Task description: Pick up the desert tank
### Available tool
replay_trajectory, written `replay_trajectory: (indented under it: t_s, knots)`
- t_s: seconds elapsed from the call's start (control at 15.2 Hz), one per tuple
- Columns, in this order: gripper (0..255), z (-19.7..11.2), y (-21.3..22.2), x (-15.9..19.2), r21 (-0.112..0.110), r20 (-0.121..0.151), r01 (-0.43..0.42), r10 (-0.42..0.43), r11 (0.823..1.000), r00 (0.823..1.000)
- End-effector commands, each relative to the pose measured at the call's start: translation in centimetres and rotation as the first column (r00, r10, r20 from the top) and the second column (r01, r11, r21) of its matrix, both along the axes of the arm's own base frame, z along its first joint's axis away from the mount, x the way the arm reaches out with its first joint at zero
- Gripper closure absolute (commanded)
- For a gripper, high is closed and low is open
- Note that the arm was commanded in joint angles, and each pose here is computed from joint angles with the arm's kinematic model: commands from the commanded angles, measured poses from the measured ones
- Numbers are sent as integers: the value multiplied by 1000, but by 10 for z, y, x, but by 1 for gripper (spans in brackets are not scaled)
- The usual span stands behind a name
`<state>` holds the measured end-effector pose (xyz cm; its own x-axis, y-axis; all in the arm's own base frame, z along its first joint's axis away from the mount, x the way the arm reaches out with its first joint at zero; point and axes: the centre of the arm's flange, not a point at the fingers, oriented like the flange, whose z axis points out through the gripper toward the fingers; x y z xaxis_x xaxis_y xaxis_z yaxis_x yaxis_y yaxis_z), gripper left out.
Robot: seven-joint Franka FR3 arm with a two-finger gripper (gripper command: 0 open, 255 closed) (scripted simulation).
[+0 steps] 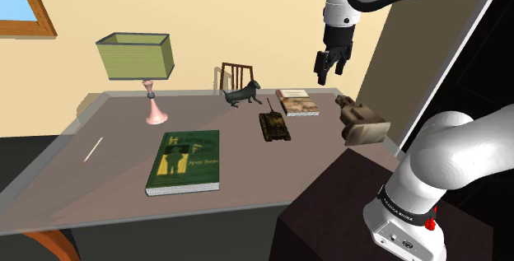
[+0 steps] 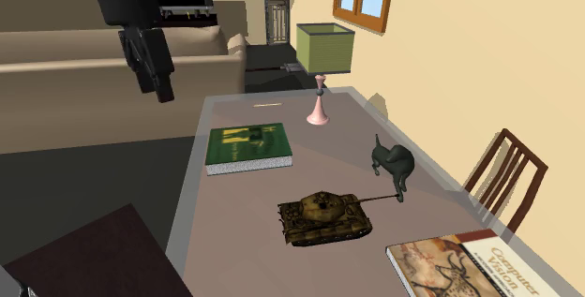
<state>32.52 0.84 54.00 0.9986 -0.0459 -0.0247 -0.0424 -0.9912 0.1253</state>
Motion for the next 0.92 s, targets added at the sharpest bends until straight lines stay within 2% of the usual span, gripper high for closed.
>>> replay_trajectory:
  t_s: [0.0,0.4,0.86]
  knots:
    - [0,0,0,0,0,0,0,0,1000,1000]
    - [0,-48,-22,61,23,3,83,-84,996,996]
    - [0,-104,-52,130,50,5,180,-180,982,984]
